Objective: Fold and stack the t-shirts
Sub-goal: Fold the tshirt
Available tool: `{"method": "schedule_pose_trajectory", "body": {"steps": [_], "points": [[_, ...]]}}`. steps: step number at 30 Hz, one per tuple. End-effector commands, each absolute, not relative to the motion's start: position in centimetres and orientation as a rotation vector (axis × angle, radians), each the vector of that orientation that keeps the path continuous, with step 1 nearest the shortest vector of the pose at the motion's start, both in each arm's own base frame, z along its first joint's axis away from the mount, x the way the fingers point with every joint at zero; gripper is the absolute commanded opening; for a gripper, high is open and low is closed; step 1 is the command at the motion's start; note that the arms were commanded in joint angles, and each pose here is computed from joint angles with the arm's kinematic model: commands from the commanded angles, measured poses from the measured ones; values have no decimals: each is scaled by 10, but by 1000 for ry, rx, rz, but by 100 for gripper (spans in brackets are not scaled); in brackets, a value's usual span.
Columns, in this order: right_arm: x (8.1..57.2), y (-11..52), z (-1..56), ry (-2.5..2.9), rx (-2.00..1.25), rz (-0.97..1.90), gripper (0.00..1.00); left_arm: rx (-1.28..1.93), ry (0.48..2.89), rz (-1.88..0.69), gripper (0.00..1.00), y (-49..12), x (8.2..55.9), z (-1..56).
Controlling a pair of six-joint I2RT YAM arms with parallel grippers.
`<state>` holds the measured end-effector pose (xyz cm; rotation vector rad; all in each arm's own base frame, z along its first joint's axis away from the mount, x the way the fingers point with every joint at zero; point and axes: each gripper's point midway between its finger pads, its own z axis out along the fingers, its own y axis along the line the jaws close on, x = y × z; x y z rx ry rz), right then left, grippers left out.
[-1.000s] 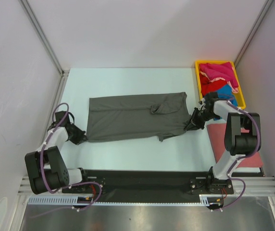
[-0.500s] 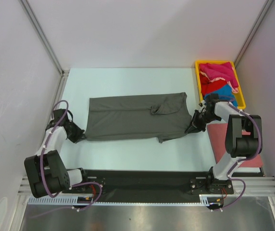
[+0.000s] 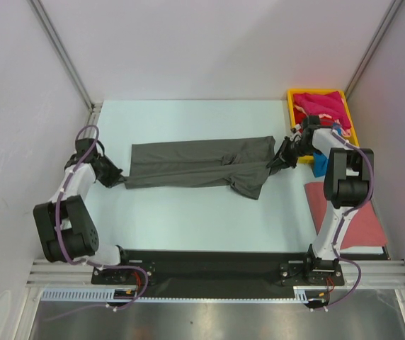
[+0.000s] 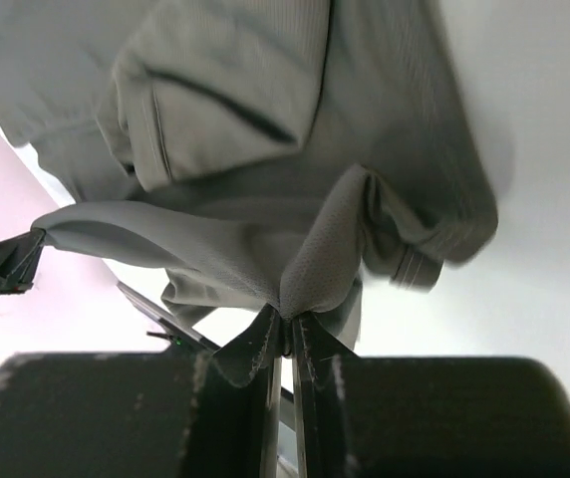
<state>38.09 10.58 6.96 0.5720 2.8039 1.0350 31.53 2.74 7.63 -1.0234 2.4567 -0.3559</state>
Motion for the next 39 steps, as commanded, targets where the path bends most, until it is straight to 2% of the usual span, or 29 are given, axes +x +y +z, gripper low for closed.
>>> {"method": "schedule_pose_trajectory", "body": {"steps": [1, 6, 12, 16, 19, 23, 28, 35, 39], "points": [[401, 103, 77, 2780, 606, 1068, 11, -930, 2417, -402, 0, 25, 350, 95], [421, 102, 74, 2783, 595, 1076, 12, -929, 2460, -416, 1, 24, 368, 86], [429, 103, 64, 2788, 624, 1100, 13, -910, 2507, -429, 8, 16, 377, 75], [437, 104, 64, 2766, 600, 1108, 15, -921, 2518, -423, 9, 17, 378, 67], [443, 102, 62, 2769, 583, 1094, 26, -917, 2516, -413, 10, 18, 380, 67], [439, 85, 69, 2789, 509, 893, 45, -896, 2517, -418, 17, 19, 385, 69], [402, 94, 80, 2786, 436, 851, 56, -889, 2519, -431, 22, 17, 384, 68], [381, 116, 68, 2761, 388, 847, 52, -884, 2533, -460, 24, 13, 381, 64], [387, 118, 63, 2741, 350, 797, 53, -870, 2532, -453, 25, 13, 381, 66]]}}
